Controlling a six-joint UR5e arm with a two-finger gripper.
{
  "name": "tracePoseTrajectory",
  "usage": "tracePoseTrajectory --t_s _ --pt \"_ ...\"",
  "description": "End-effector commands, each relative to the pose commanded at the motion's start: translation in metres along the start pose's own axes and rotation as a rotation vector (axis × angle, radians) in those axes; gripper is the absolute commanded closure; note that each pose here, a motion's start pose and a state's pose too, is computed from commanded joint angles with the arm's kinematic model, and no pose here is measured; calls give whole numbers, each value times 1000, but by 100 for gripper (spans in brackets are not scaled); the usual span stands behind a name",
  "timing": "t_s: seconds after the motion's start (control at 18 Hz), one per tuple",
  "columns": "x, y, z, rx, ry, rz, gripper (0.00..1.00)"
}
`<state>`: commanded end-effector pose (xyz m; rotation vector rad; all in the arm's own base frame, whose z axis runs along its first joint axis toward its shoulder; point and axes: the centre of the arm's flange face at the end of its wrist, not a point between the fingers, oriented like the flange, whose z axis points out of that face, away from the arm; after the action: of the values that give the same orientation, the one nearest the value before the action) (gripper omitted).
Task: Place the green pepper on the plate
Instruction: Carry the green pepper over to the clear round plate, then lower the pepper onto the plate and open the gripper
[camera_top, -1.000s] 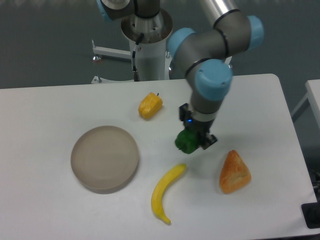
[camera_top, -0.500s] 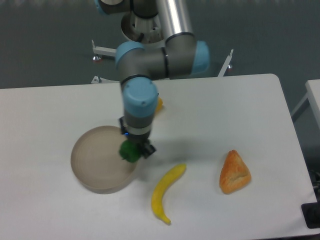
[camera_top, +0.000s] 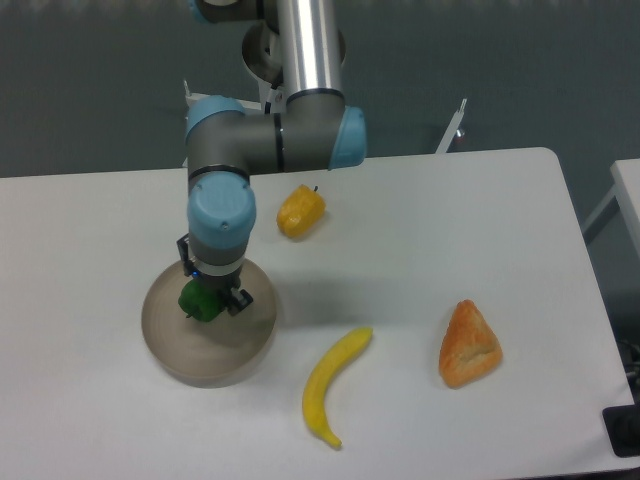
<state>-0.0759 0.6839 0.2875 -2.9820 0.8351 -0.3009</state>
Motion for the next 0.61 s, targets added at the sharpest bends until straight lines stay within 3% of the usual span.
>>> tracePoseTrajectory --t_s 0.06,0.39,0.61 --pt "0 0 3 4 -12 4 0" --pt "1 -1 -17 16 -42 12 0" --pt "-40 29 -58 9 -145 -34 0"
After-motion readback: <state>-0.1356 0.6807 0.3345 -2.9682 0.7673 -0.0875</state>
